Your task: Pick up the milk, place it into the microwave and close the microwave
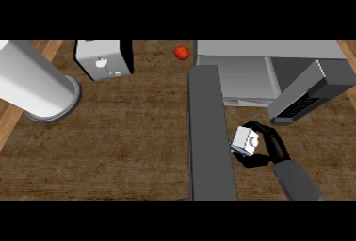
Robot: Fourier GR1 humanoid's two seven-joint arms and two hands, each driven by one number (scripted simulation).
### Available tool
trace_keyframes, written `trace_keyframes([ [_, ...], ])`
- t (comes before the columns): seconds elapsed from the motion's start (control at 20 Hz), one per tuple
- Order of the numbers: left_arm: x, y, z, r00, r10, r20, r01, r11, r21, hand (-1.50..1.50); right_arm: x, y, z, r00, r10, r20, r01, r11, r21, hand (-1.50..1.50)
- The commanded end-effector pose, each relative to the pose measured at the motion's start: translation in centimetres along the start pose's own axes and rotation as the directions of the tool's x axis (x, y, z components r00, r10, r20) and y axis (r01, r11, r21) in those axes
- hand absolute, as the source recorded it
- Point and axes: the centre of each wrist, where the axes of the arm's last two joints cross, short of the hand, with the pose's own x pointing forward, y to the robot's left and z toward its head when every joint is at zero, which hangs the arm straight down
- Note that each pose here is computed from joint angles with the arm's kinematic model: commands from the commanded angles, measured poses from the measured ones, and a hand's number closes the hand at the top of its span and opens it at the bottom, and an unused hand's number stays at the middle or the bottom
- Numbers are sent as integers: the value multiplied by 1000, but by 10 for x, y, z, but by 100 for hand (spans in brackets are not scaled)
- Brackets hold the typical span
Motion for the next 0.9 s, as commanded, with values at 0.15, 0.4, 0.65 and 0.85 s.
trace_keyframes([
  [0.15, -14, 6, 8, 999, 32, -18, -33, 999, -4, -150, -13, -28, 11, 999, 12, 32, -9, 996, -93, 150],
  [0.4, 7, 2, 9, 1000, 19, -19, -18, 1000, 12, -150, -11, -25, 12, 991, -49, 124, 60, 994, -89, 150],
  [0.65, -3, 14, 10, 1000, -3, -24, 4, 999, 37, -150, 15, -5, -35, 961, -181, 211, 184, 983, 5, 150],
  [0.85, -22, 9, 8, 999, 17, -33, -16, 1000, 21, -150, 34, 13, -55, 964, -109, 243, 119, 993, -25, 150],
])
